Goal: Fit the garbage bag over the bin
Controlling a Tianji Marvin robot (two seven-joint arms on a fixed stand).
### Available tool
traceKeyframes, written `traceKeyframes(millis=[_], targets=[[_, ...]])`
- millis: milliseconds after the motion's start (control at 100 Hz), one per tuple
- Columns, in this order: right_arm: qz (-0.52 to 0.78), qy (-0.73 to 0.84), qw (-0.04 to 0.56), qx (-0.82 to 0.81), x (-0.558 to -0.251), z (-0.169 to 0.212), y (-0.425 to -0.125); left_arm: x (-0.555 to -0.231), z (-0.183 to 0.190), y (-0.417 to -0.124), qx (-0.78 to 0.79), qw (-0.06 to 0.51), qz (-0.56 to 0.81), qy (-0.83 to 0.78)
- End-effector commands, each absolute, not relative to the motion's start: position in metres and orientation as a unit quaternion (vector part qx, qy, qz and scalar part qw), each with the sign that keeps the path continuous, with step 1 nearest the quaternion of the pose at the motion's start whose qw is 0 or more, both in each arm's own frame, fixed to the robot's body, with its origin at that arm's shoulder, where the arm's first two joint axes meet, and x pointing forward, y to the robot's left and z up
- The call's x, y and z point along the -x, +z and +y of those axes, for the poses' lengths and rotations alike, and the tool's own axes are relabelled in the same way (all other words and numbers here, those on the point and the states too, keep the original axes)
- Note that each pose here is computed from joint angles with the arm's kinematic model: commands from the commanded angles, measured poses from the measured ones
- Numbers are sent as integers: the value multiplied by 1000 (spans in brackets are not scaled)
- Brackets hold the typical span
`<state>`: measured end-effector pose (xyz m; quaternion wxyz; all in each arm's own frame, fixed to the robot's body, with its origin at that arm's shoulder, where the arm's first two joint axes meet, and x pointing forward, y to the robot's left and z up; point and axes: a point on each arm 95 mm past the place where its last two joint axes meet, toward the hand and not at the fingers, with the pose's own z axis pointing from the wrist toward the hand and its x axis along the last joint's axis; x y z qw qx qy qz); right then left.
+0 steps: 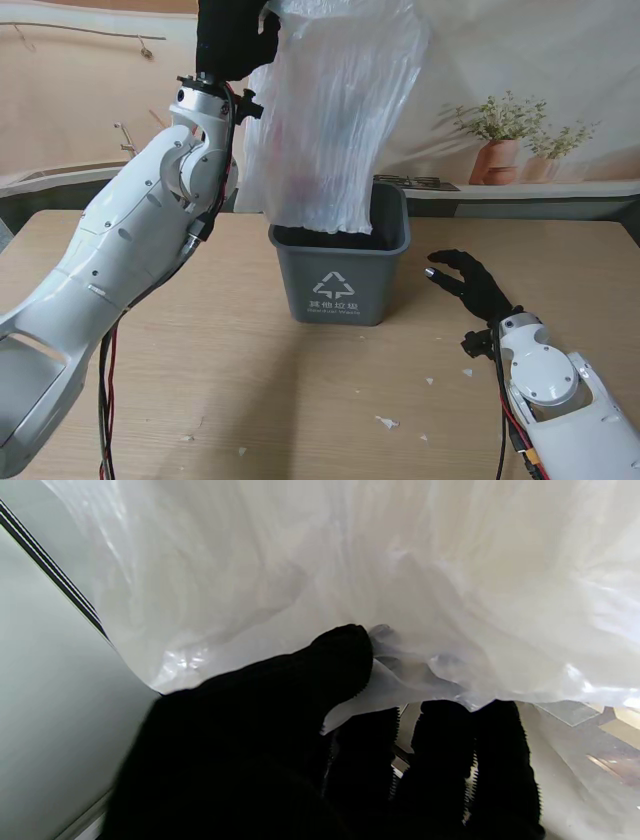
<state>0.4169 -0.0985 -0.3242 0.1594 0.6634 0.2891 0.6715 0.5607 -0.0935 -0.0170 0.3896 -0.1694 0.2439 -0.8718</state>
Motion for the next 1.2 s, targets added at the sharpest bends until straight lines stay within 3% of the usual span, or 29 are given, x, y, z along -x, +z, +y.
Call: traceKeyframes(millis=[0, 860, 1190], targets=[[293, 668, 149, -668, -415, -94, -328, -561, -108, -9, 167, 381, 241, -877], [295, 668, 151, -666, -416, -93, -328, -580, -119, -55, 210, 354, 260, -873], [291, 669, 150, -667, -417, -94, -329, -584, -137, -43, 211, 339, 246, -883]])
